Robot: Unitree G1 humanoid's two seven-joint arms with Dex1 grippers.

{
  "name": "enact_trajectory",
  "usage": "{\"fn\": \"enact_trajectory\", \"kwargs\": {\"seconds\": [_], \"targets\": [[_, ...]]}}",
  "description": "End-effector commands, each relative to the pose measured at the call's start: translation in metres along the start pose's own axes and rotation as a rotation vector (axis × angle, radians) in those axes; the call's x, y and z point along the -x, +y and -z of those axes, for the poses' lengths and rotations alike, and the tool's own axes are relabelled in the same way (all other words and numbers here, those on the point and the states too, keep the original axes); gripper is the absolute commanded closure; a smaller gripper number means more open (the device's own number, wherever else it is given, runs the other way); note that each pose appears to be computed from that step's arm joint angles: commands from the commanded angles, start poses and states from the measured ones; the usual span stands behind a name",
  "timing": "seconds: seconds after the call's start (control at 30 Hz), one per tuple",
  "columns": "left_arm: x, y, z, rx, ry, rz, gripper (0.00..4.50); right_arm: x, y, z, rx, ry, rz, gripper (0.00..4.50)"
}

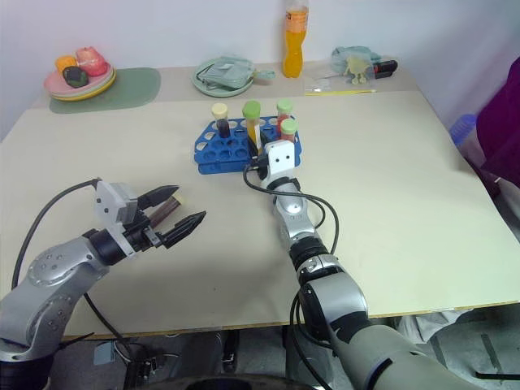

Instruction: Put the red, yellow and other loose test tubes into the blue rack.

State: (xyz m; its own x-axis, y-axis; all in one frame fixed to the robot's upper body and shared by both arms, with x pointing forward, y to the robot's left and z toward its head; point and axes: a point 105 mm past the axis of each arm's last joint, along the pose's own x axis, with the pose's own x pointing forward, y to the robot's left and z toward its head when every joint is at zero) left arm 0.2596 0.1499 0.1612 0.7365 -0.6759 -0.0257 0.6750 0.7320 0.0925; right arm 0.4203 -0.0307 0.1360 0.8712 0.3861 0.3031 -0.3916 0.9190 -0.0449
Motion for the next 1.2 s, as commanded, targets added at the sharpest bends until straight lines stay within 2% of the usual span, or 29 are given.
{"fn": "enact_trajectory", "kwargs": {"seconds": [0.03, 0.17, 0.3, 0.4, 0.57, 0.67, 0.73, 0.8, 0.87, 0.93, 0.97, 1.1, 1.2], "targets": [[0.002, -0.003, -0.01, -0.038, -0.033, 0.011, 0.0, -0.006, 0.001, -0.005, -0.005, -0.007, 0.013, 3.69], [0.002, -0.004, -0.009, -0.038, -0.032, 0.014, 0.0, -0.009, 0.0, -0.007, -0.008, -0.015, -0.003, 3.69], [0.003, -0.002, -0.008, -0.038, -0.031, 0.009, 0.0, -0.007, 0.001, -0.008, -0.016, -0.025, -0.021, 1.85], [0.006, 0.003, -0.006, -0.044, -0.022, -0.02, 0.0, -0.006, 0.0, -0.022, 0.001, -0.09, -0.031, 0.34], [0.016, 0.03, -0.011, -0.093, 0.052, -0.17, 0.0, 0.01, -0.008, -0.061, 0.059, -0.242, -0.121, 0.34], [0.016, 0.05, -0.021, -0.139, 0.159, -0.26, 0.0, 0.034, -0.015, -0.081, 0.094, -0.241, -0.227, 0.34], [0.018, 0.064, -0.011, -0.228, 0.383, -0.31, 0.0, 0.049, -0.014, -0.087, 0.134, -0.189, -0.344, 0.34], [0.014, 0.066, -0.013, -0.234, 0.48, -0.286, 0.0, 0.066, -0.006, -0.088, 0.197, -0.105, -0.53, 0.34], [0.006, 0.066, -0.009, -0.089, 0.595, -0.225, 0.0, 0.092, 0.002, -0.083, 0.271, 0.021, -0.768, 0.34], [0.003, 0.069, -0.003, 0.005, 0.768, -0.183, 0.0, 0.125, 0.008, -0.078, 0.325, 0.163, -1.017, 0.34], [0.002, 0.07, -0.002, 0.029, 0.826, -0.174, 0.0, 0.135, 0.008, -0.077, 0.334, 0.208, -1.085, 0.34], [-0.015, 0.075, -0.004, 0.103, 0.902, -0.154, 0.0, 0.149, 0.01, -0.08, 0.335, 0.286, -1.206, 0.34], [-0.024, 0.079, -0.002, 0.052, 0.968, -0.147, 0.0, 0.147, 0.013, -0.082, 0.335, 0.283, -1.222, 0.34]]}}
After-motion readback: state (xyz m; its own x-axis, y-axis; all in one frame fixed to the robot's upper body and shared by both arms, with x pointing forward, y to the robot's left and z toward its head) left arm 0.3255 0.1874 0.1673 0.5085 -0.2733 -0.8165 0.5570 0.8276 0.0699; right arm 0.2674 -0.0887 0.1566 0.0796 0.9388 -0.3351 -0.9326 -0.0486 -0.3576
